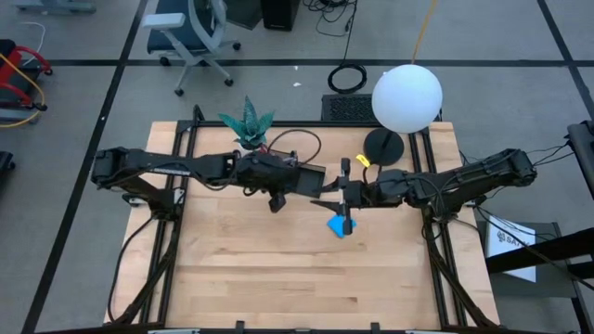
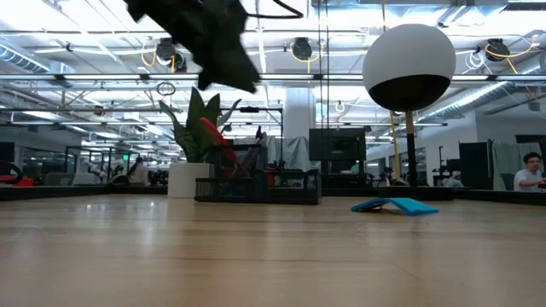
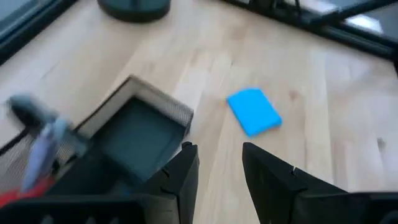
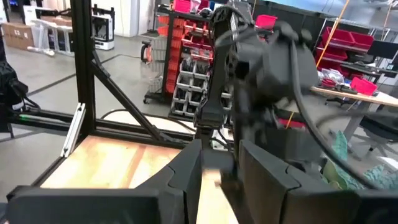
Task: Pick and place office supplies into organizer
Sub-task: Put the blue paper into the black desk organizer
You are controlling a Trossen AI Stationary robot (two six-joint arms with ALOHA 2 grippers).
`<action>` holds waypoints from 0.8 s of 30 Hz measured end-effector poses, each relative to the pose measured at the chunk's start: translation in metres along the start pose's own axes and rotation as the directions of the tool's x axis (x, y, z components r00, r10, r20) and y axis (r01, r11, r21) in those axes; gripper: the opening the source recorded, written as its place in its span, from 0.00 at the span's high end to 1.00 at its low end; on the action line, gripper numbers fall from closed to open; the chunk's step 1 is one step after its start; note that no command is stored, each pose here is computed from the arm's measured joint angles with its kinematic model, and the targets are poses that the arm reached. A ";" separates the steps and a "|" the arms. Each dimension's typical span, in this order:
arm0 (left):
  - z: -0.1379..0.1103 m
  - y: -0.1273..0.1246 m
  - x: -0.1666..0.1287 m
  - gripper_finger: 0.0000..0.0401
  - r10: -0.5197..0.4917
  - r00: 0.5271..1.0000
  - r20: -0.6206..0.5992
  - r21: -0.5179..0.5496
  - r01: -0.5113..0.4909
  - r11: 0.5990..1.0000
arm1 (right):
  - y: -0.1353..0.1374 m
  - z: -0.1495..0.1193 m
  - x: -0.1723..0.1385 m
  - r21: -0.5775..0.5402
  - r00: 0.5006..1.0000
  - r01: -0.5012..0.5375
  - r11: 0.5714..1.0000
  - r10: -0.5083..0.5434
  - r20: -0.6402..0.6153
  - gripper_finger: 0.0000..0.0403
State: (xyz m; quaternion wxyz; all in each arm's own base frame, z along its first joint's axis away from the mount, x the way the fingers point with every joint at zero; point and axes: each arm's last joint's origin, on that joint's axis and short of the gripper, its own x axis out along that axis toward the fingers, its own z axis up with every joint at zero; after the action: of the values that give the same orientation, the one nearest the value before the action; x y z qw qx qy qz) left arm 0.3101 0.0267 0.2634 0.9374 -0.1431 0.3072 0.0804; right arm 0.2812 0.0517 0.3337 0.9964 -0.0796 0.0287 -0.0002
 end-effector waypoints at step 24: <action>0.001 -0.024 -0.085 0.67 0.092 0.988 0.127 0.123 -0.107 0.987 | -0.001 0.001 0.001 0.148 1.000 0.012 0.989 -0.015 0.017 0.75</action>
State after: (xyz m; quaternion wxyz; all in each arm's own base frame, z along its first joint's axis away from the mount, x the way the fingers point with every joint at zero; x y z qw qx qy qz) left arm 0.2484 -0.0006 0.3200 0.9563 -0.0615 0.2614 0.1157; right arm 0.2820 0.0514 0.3352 0.9998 -0.0056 0.0191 -0.0084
